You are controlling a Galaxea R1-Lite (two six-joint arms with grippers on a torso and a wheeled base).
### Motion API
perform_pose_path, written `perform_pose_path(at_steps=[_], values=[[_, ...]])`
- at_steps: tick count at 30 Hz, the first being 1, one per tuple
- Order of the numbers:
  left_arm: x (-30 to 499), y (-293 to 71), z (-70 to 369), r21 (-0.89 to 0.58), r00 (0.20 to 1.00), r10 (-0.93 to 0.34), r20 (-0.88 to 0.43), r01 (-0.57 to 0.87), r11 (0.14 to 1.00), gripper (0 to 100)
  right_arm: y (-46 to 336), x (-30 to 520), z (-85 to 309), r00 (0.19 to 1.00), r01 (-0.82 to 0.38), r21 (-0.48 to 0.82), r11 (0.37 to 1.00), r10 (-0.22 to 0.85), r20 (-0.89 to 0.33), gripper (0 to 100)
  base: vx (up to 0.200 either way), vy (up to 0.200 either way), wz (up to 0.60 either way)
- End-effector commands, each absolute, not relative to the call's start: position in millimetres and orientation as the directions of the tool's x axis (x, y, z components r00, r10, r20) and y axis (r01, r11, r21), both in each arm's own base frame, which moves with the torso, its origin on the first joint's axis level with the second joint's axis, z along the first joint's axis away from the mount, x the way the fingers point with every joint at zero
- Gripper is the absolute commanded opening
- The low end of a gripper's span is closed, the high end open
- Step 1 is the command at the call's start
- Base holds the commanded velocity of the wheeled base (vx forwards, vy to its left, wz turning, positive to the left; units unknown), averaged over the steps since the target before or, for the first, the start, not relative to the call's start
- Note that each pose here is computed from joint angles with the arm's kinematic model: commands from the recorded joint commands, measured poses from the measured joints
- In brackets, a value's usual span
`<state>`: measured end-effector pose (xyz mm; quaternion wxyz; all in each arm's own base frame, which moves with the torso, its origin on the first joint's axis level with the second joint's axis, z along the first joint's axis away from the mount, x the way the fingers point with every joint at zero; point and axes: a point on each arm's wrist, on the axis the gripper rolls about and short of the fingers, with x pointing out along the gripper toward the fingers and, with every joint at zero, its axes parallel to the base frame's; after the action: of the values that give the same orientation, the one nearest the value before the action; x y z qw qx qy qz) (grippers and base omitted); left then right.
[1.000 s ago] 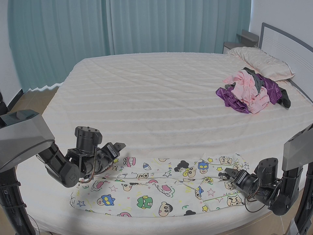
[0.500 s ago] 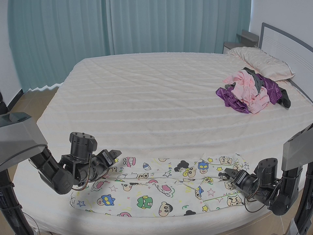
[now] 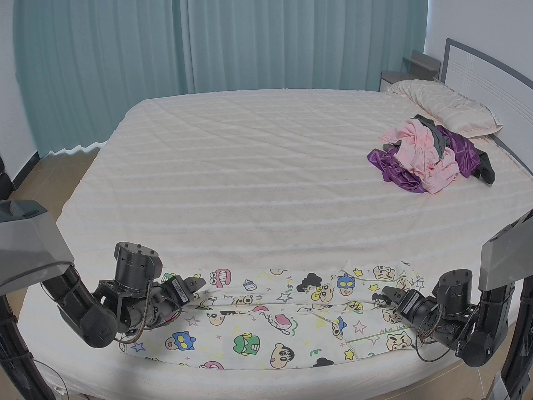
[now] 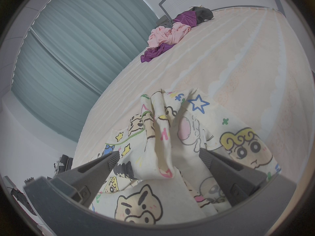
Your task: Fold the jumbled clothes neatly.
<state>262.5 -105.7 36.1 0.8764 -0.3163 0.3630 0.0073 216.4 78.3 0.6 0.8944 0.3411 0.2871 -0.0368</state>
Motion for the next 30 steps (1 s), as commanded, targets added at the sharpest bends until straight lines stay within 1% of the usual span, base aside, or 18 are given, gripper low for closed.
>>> perform_pose_path(at_steps=[1, 2, 3, 5, 7, 10, 12, 16, 18, 20, 25, 27, 28, 30], values=[[266.8, -93.1, 40.3, -0.54, 0.759, -0.184, -0.624, -0.249, 0.804, 100, 78.7, 217.0, 1.5, 0.839, 0.254, 0.596, 0.762, 0.133, -0.528, 100, 0.0, 0.0, 0.0], [267.4, -92.8, 40.7, -0.541, 0.761, -0.184, -0.622, -0.248, 0.804, 100, 78.7, 217.0, 1.5, 0.839, 0.254, 0.596, 0.762, 0.133, -0.528, 100, 0.0, 0.0, 0.0], [269.9, -88.6, 46.7, -0.557, 0.787, -0.178, -0.59, -0.237, 0.796, 100, 78.7, 217.0, 1.5, 0.839, 0.254, 0.596, 0.762, 0.133, -0.528, 100, 0.0, 0.0, 0.0], [269.9, -83.2, 54.2, -0.575, 0.811, -0.172, -0.559, -0.23, 0.785, 100, 78.7, 217.0, 1.5, 0.839, 0.255, 0.595, 0.762, 0.131, -0.528, 100, 0.0, 0.0, 0.0], [269.1, -80.2, 58.0, -0.575, 0.819, -0.167, -0.549, -0.225, 0.786, 100, 78.7, 217.0, 1.5, 0.839, 0.255, 0.595, 0.762, 0.131, -0.528, 100, 0.0, 0.0, 0.0], [260.4, -69.4, 64.6, -0.552, 0.828, -0.145, -0.541, -0.22, 0.804, 100, 78.7, 217.0, 1.5, 0.839, 0.255, 0.595, 0.762, 0.131, -0.528, 100, 0.0, 0.0, 0.0], [245.6, -53.9, 70.8, -0.512, 0.835, -0.117, -0.538, -0.214, 0.832, 100, 78.7, 217.0, -0.3, 0.835, 0.259, 0.592, 0.764, 0.131, -0.534, 100, 0.0, 0.0, 0.0], [242.0, -36.6, 69.9, -0.458, 0.833, -0.076, -0.548, -0.223, 0.86, 100, 78.7, 217.0, -1.7, 0.832, 0.263, 0.588, 0.765, 0.129, -0.539, 100, 0.0, 0.0, 0.0], [243.1, -26.4, 67.3, -0.44, 0.825, -0.081, -0.559, -0.213, 0.872, 100, 80.5, 215.9, -1.5, 0.831, 0.256, 0.587, 0.768, 0.135, -0.539, 100, 0.0, 0.0, 0.0], [244.7, -17.1, 60.2, -0.434, 0.803, -0.112, -0.585, -0.194, 0.88, 100, 82.3, 215.2, -1.4, 0.832, 0.254, 0.584, 0.771, 0.134, -0.538, 100, 0.0, 0.0, 0.0], [254.8, 2.7, 30.3, -0.348, 0.737, -0.124, -0.665, -0.159, 0.924, 100, 82.7, 213.8, -1.7, 0.831, 0.258, 0.58, 0.773, 0.129, -0.541, 100, 0.0, 0.0, 0.0], [255.0, 3.2, 28.0, -0.345, 0.73, -0.132, -0.671, -0.149, 0.927, 100, 82.5, 213.5, -1.7, 0.83, 0.259, 0.579, 0.773, 0.129, -0.542, 100, 0.0, 0.0, 0.0], [256.2, 4.9, 19.0, -0.338, 0.705, -0.161, -0.69, -0.117, 0.934, 100, 82.7, 213.8, -2.0, 0.83, 0.259, 0.579, 0.773, 0.129, -0.542, 100, 0.0, 0.0, 0.0], [259.3, 4.3, 11.7, -0.339, 0.689, -0.176, -0.703, -0.107, 0.935, 100, 83.0, 213.7, -2.0, 0.83, 0.257, 0.58, 0.773, 0.131, -0.543, 100, 0.0, 0.0, 0.0]])
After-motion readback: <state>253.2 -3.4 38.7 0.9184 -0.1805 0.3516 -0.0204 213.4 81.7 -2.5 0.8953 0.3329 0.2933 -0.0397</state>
